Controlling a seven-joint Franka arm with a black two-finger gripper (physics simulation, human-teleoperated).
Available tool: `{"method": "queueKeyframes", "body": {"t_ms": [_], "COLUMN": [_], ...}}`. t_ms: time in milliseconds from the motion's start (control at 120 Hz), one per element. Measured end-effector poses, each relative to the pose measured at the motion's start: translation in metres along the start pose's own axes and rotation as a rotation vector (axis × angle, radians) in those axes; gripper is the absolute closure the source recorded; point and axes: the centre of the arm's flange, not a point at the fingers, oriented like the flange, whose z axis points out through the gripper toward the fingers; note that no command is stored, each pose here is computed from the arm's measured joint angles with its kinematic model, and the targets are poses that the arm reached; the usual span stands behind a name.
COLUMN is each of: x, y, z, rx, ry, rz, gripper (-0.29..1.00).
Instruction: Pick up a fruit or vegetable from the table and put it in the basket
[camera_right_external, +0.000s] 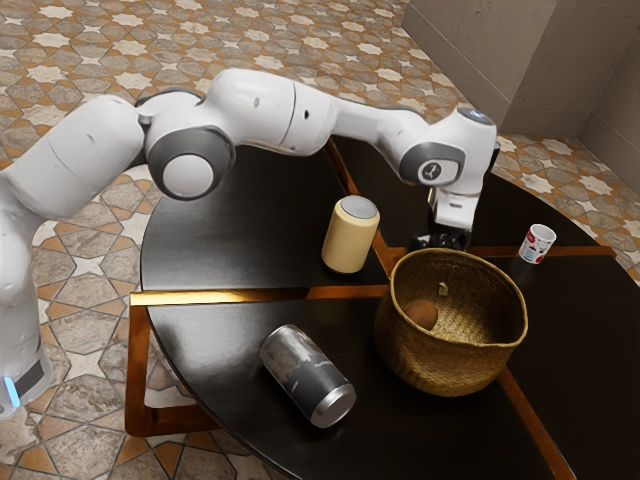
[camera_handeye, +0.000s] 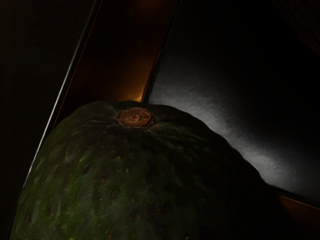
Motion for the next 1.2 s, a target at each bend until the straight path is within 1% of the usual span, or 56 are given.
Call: {"method": "queueKeyframes", "body": {"t_ms": [92,150,217,350,442,525,633,750,875,950,1092,1200], "x": [0.000,0.000,0.000,-0.001,0.000,-0.005,-0.012,-0.010,-0.002,0.018,0.074,0.101], "y": [-0.001,-0.001,-0.002,-0.003,0.002,0.008,0.014,0.019,0.029,0.039,0.065,0.079], "z": [-0.001,-0.002,-0.006,-0.031,-0.071,-0.118,-0.158,-0.175,-0.200,-0.207,-0.205,-0.202], "rx": [0.009,0.015,0.026,0.074,0.127,0.184,0.235,0.253,0.288,0.298,0.292,0.288], "ry": [0.001,0.001,0.001,0.003,0.013,0.026,0.037,0.044,0.057,0.069,0.083,0.087], "rz": [0.000,0.000,-0.001,-0.004,-0.002,-0.009,-0.016,-0.013,0.004,0.035,0.124,0.166], "gripper": [0.29,0.34,0.46,0.56,0.64,0.64,0.64,0.64,0.65,0.63,0.64,0.64]}}
